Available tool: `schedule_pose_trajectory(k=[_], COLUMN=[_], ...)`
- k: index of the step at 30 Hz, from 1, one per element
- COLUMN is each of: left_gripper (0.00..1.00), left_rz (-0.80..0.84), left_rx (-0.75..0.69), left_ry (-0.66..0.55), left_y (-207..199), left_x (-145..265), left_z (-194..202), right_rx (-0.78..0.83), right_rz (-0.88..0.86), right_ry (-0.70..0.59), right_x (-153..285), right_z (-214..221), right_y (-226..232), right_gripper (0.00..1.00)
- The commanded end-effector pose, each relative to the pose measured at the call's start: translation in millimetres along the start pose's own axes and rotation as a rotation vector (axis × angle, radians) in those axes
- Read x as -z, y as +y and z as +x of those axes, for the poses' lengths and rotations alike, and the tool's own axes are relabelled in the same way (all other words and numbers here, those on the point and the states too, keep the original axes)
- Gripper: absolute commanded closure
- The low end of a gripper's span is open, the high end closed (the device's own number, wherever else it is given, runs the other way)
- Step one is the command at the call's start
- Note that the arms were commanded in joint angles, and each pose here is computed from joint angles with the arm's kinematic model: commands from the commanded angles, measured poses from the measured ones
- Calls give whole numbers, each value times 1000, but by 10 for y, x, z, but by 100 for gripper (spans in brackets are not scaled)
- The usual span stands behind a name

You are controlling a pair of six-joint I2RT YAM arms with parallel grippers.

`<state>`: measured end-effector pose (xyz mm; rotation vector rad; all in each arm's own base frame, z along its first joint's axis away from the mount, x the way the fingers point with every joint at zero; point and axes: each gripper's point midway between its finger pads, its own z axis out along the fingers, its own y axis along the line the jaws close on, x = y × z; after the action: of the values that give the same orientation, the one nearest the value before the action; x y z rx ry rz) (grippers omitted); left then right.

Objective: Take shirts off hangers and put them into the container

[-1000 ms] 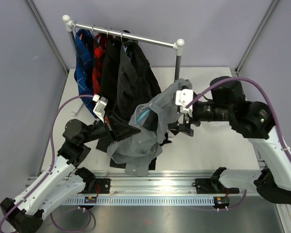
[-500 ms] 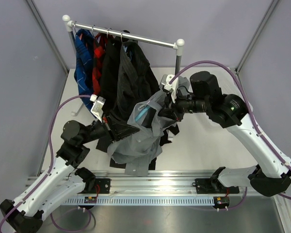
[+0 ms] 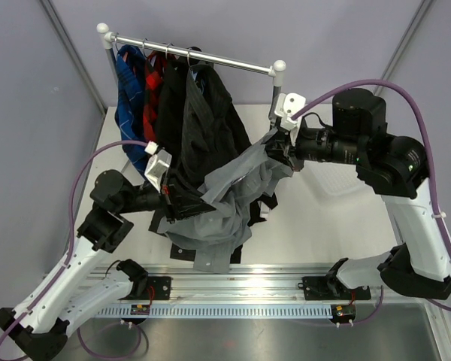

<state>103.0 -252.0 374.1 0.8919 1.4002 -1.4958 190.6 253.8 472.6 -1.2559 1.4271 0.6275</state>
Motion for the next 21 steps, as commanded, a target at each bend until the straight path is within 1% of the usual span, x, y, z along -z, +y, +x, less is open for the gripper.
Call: schedule_pose_trajectory(k=[1, 2, 4, 5, 7, 8, 12, 16, 18, 19, 21], left_gripper=[100, 100, 100, 100, 100, 100, 100, 100, 100, 100, 100], left_rz=[111, 92, 67, 57, 84, 100, 144, 167, 179, 190, 205], left_rx=[-48, -23, -54, -27, -24, -25, -37, -58, -66, -70, -71], left_ry=[109, 138, 166, 201, 222, 224, 238, 235, 235, 235, 235], left_y=[-194, -159, -80, -52, -53, -61, -107, -131, -141, -149, -157], left_x=[69, 85, 71, 89, 69, 55, 25, -4, -6, -8, -9], left_z=[148, 217, 224, 303, 319, 307, 237, 157, 151, 154, 169], right_rx=[72, 70, 49, 41, 1, -13, -99, -167, -185, -185, -183], right_rz=[-9, -74, -115, -129, -154, -194, -326, -483, -569, -589, -615], right_ry=[-68, -100, -119, -135, -144, -151, -99, -47, -27, -10, 7], right_x=[54, 67, 74, 78, 19, -7, -279, -387, -412, -413, -433], right_z=[-226, -290, -339, -382, -405, -423, -263, -68, 8, 59, 115], right_y=[-40, 80, 158, 181, 201, 259, 386, 622, 780, 826, 881], right_gripper=[100, 100, 100, 100, 100, 100, 100, 100, 97, 92, 88])
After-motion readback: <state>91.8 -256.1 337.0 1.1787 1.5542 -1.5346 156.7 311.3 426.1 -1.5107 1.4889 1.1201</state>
